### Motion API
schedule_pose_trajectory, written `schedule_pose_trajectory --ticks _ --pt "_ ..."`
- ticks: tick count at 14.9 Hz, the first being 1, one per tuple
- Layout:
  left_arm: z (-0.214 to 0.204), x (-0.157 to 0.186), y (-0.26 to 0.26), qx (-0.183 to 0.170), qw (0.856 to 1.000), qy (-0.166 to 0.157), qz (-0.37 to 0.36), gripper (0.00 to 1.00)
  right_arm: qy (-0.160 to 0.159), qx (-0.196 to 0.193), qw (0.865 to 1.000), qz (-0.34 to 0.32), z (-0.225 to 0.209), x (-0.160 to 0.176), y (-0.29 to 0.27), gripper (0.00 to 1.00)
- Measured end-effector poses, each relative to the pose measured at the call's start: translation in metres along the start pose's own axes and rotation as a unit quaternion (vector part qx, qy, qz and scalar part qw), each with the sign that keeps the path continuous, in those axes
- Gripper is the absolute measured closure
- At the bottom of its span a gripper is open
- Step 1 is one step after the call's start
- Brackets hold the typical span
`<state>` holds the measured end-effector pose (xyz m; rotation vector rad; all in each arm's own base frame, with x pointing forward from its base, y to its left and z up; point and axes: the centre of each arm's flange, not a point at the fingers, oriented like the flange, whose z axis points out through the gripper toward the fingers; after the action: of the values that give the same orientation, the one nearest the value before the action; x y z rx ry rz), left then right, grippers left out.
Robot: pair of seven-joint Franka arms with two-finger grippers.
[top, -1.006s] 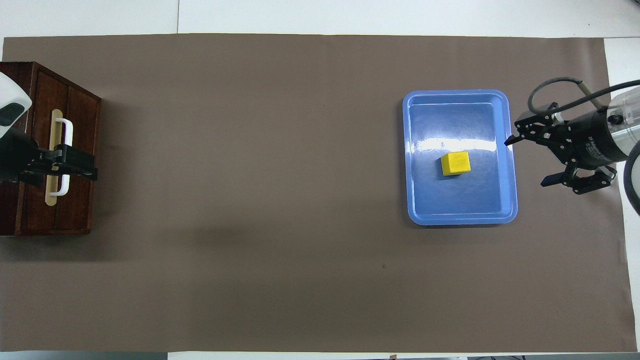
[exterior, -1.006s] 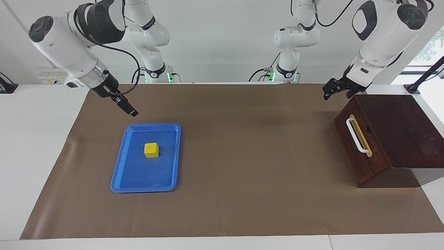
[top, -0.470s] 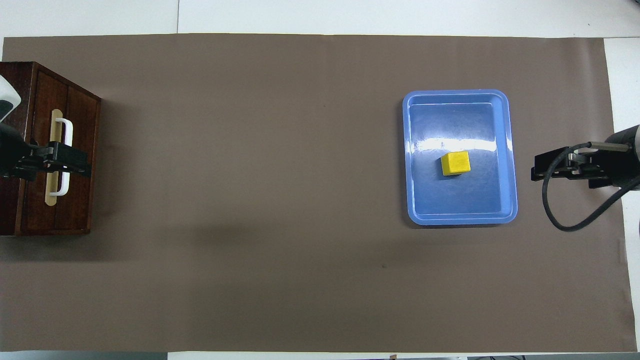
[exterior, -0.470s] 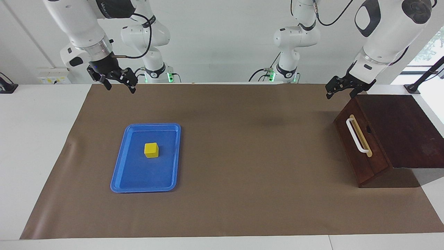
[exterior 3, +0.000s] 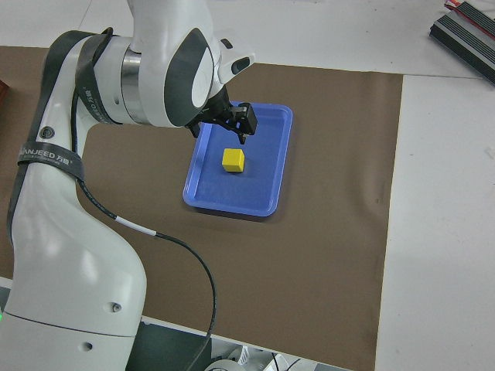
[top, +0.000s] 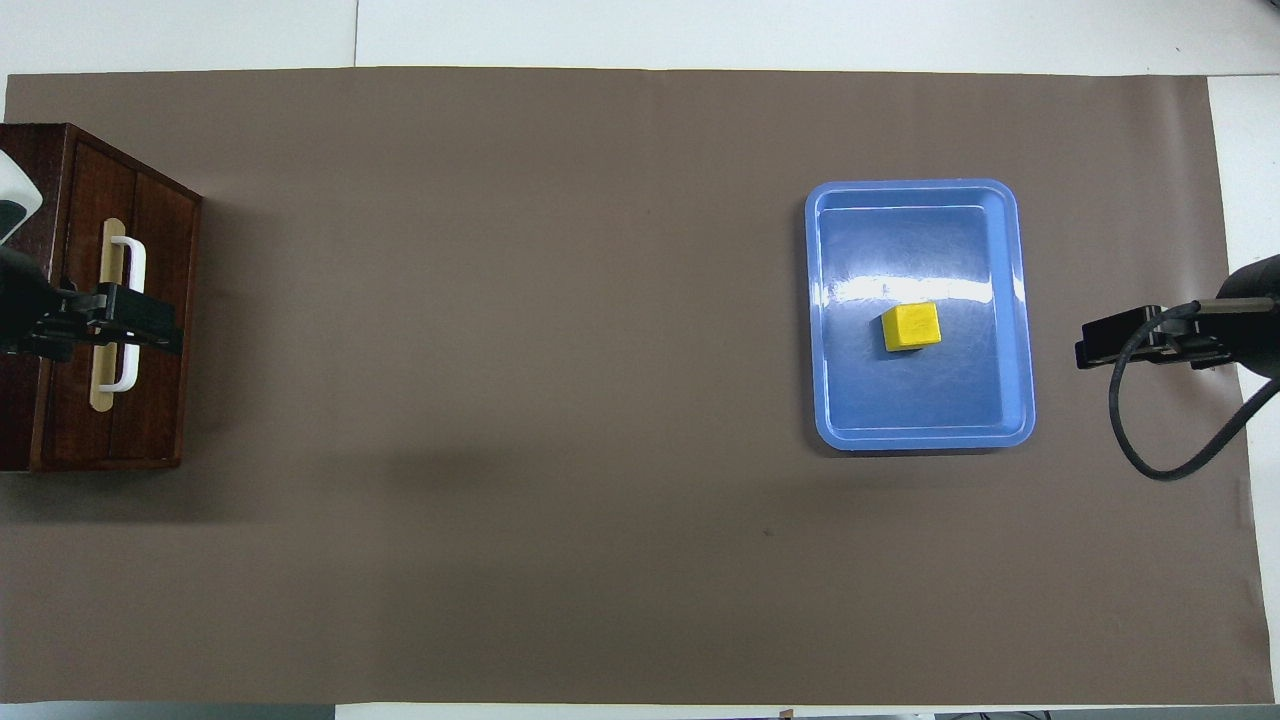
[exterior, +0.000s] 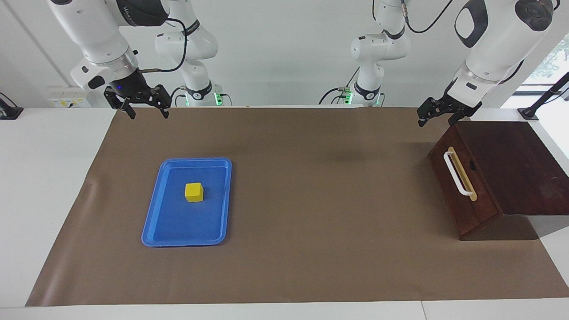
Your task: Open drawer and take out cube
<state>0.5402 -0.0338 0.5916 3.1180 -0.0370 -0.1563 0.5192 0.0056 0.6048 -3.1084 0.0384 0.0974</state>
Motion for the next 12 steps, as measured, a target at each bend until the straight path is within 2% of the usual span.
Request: schedule_pose_trajectory --ticks 9,12 --pt "-0.0002 0.0002 -0.0052 0.000 1.000 0.000 -0.005 0.00 -0.022 -0.011 0.999 -0.022 0.0015 -0.0033 0.0027 0.00" --pt "-0.0002 0.0002 -0.0052 0.000 1.000 0.000 -0.005 0.00 -0.020 -0.013 0.999 -0.032 -0.0026 -0.0015 0.0034 0.00"
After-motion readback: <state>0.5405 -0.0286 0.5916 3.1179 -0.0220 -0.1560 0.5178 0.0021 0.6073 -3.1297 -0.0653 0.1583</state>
